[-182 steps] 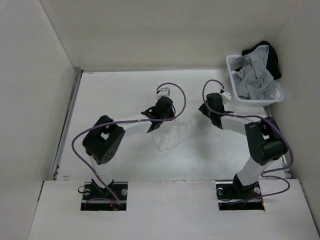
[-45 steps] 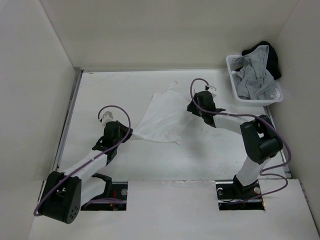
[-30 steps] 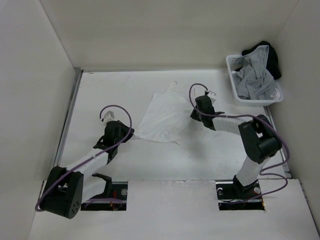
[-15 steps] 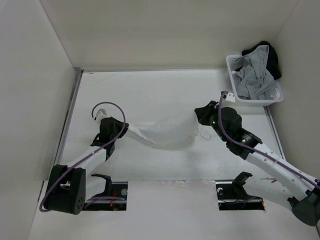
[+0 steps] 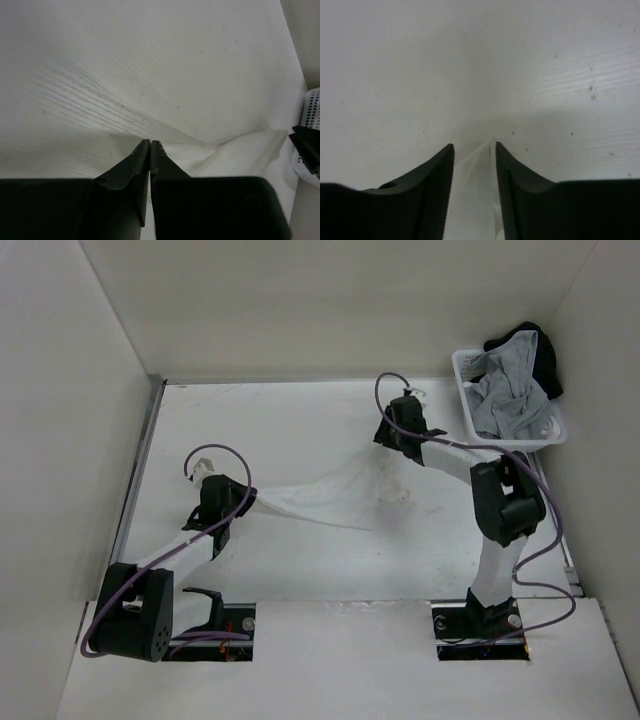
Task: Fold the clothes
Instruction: Flatten the tank top out
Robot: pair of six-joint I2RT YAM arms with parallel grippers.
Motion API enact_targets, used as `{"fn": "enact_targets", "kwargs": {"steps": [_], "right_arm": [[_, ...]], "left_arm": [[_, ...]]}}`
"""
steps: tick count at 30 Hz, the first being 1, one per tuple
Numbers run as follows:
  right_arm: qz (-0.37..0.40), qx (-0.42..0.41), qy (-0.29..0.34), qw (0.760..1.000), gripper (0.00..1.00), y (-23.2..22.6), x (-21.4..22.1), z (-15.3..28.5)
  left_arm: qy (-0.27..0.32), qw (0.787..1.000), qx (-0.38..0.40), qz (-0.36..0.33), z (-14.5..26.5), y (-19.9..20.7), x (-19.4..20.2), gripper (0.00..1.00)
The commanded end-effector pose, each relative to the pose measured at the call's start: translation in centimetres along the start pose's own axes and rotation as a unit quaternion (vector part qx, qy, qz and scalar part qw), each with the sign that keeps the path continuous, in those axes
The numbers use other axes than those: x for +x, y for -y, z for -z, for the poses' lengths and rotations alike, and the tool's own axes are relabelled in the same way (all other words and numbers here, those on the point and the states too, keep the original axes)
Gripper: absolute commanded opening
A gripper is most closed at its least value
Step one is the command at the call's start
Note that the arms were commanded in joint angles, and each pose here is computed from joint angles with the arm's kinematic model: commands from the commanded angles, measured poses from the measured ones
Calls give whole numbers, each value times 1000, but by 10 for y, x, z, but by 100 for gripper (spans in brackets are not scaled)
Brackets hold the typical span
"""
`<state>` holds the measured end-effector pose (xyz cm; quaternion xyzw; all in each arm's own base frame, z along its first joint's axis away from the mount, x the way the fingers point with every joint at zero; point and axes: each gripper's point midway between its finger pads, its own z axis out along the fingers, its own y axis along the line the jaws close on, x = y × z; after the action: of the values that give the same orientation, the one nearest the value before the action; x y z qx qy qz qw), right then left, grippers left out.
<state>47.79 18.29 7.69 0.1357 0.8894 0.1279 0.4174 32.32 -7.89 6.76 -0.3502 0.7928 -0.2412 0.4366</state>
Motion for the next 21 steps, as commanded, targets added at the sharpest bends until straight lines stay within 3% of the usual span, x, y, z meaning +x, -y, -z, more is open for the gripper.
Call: {"fn": "enact_targets", "kwargs": {"steps": [1,3,5,7,9,10,12,15,16,21], "right_arm": [[-10,-45,85,995,53,-35,-71,30],[-8,-43,90,995,60,-24,-58,55],[0,-58,76,995,57,-22,-20,86],[-1,-71,50,996,39,-20,26,110],[-2,-73,14,997,14,-14,73,125],[-4,-72,-7,997,11,-11,94,130],[-1,-69,-32,997,14,-7,120,134],[0,-70,-50,996,40,-7,144,138],[0,-70,-52,996,44,-8,149,139],[-10,-50,-61,997,45,-3,165,133]], "left_arm": [[28,999,29,-2,0,19,-18,1],[27,999,25,-4,0,15,-16,1],[23,999,23,-5,1,11,-12,1],[17,1000,22,-10,3,7,-5,1],[10,1000,21,-13,6,2,2,1],[9,1000,21,-13,7,1,4,1],[10,1000,23,-12,11,-1,4,1],[9,999,31,-18,14,1,5,1],[8,999,34,-20,15,2,5,1],[6,999,45,-23,19,8,6,1]]}}
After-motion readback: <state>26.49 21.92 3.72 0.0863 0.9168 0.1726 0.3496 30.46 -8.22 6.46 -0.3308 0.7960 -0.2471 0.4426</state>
